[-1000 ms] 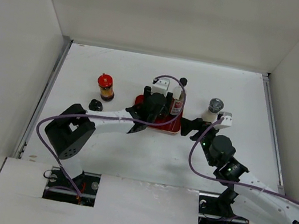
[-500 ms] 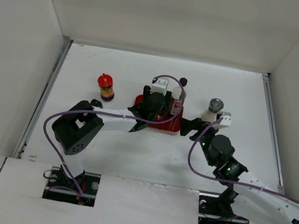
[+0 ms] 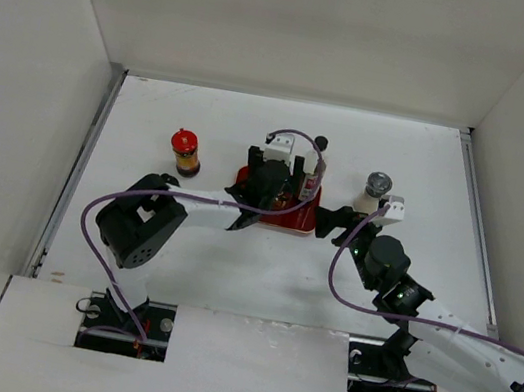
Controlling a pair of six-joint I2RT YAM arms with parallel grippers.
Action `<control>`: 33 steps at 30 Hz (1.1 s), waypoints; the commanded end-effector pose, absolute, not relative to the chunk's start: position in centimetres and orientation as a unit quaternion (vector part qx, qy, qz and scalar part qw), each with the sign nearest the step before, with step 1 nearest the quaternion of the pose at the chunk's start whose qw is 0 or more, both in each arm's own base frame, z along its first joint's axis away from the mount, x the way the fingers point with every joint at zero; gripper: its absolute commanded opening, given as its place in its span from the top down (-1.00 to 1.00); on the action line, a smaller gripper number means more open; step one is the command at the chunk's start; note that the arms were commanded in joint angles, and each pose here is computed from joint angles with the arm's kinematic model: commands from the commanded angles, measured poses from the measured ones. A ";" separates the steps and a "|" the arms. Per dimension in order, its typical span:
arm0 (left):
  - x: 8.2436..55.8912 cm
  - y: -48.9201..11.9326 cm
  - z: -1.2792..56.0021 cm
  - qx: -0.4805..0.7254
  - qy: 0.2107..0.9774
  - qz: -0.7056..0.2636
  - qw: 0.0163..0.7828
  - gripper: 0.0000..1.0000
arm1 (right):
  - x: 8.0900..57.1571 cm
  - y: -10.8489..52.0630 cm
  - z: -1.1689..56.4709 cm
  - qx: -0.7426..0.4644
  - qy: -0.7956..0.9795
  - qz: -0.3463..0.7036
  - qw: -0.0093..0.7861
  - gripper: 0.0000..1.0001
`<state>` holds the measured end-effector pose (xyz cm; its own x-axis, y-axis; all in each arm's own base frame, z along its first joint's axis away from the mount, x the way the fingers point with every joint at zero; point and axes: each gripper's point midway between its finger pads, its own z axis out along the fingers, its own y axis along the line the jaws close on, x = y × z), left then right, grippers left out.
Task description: Organize the condiment bottles
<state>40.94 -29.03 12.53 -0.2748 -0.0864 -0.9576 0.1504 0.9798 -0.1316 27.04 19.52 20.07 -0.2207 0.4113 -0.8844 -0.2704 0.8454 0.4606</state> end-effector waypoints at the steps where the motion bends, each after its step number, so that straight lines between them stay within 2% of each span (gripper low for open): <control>1: 41.1 -29.7 18.8 -0.013 0.744 -0.145 0.652 -0.56 | 27.4 19.5 22.0 0.065 0.708 0.291 0.640 -0.89; 5: 39.9 -28.6 20.6 -0.021 0.736 -0.150 0.660 -0.66 | 27.4 19.5 22.2 0.065 0.707 0.293 0.641 -0.89; 12: 37.9 -22.1 21.8 -0.059 0.739 -0.100 0.664 -0.63 | 27.2 19.3 22.5 0.067 0.703 0.296 0.644 -0.88; 14: 37.6 -19.3 21.7 -0.077 0.743 -0.069 0.661 -0.63 | 27.1 19.4 22.6 0.064 0.702 0.299 0.644 -0.69; 15: 37.6 -17.6 21.8 -0.090 0.745 -0.052 0.658 -0.63 | 27.0 19.4 22.5 0.062 0.703 0.299 0.643 -0.51; 17: 37.6 -14.5 22.3 -0.115 0.749 -0.022 0.652 -0.63 | 26.8 19.6 22.6 0.058 0.703 0.301 0.641 0.12; 18: 37.7 -13.0 22.6 -0.128 0.752 -0.009 0.647 -0.64 | 26.8 19.5 22.6 0.059 0.704 0.300 0.642 0.32; 19: 37.8 -11.5 22.8 -0.141 0.756 0.005 0.639 -0.65 | 26.8 19.5 22.6 0.059 0.705 0.297 0.641 0.44; 20: 38.1 -10.3 23.0 -0.150 0.761 0.018 0.631 -0.66 | 26.8 19.5 22.6 0.059 0.706 0.297 0.640 0.46; 22: 38.8 -7.7 22.8 -0.165 0.777 0.048 0.605 -0.66 | 26.8 19.4 22.6 0.061 0.706 0.297 0.640 0.37; 26: 39.6 -5.6 22.1 -0.186 0.788 0.070 0.583 -0.66 | 26.8 19.7 22.4 0.059 0.708 0.297 0.638 -0.34; 28: 40.0 -5.0 21.6 -0.188 0.795 0.076 0.572 -0.68 | 26.6 19.9 22.4 0.056 0.707 0.302 0.637 -0.61; 30: 40.5 -4.9 20.8 -0.184 0.806 0.076 0.558 -0.69 | 26.6 20.1 22.4 0.053 0.709 0.304 0.635 -0.76; 33: 41.2 -4.6 19.2 -0.185 0.821 0.076 0.535 -0.69 | 26.5 20.7 22.2 0.045 0.712 0.307 0.630 -0.88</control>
